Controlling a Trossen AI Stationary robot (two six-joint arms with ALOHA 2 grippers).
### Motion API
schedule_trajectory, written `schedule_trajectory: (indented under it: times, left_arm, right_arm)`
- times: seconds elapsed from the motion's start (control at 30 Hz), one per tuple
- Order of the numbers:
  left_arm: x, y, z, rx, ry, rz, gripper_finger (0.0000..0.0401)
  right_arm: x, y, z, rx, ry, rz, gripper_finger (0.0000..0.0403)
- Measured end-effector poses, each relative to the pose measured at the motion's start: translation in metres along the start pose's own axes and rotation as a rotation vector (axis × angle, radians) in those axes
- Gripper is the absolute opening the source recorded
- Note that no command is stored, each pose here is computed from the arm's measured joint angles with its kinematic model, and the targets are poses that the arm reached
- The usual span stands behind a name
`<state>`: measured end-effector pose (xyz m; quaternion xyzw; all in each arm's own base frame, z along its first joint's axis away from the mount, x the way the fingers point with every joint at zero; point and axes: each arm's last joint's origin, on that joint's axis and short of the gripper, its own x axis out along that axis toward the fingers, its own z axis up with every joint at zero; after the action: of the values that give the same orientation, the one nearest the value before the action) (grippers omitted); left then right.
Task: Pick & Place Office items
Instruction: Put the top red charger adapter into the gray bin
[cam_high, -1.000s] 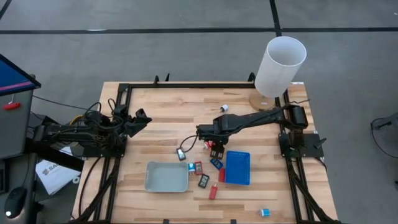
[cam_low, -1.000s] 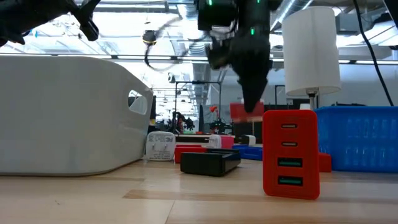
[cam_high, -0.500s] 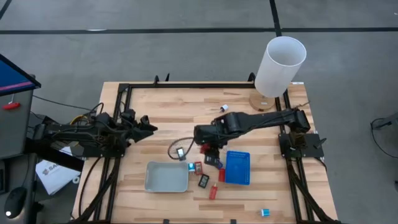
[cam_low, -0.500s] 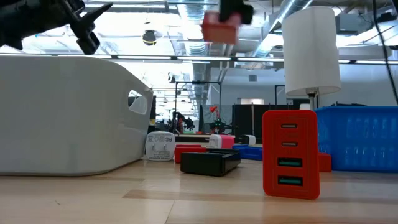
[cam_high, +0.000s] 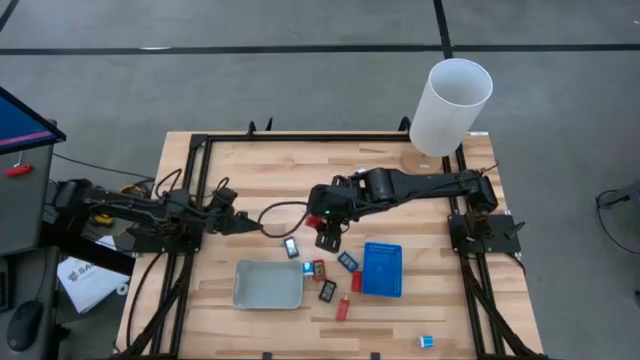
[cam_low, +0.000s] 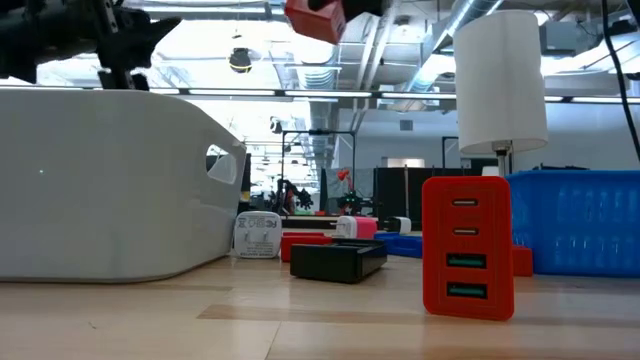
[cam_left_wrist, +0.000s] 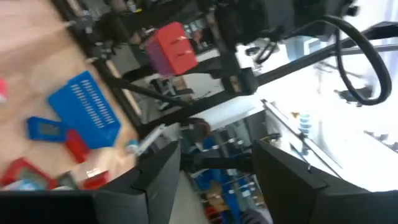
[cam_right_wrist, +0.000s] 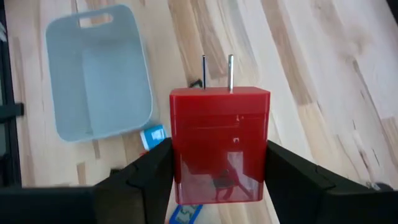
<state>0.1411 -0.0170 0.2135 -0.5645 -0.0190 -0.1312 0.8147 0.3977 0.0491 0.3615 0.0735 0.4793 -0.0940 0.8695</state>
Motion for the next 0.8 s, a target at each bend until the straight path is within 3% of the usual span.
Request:
schedule_trajectory:
  times: [0.2, 0.47, 0.8]
  left_arm:
    - [0.026, -0.006, 0.005, 0.047, 0.027, 0.083, 0.0237]
    - [0.064, 0.010, 0.014, 0.033, 0.012, 0.262, 0.0262]
    - [0.105, -0.007, 0.032, 0.070, -0.008, 0.204, 0.0260]
  right_arm:
    - [0.000, 0.001, 0.003, -0.024, -0.030, 0.014, 0.0208]
    - [0.000, 0.003, 0.003, -0.028, -0.031, 0.012, 0.0208]
    - [0.001, 0.001, -0.001, -0.039, -0.010, -0.044, 0.0208]
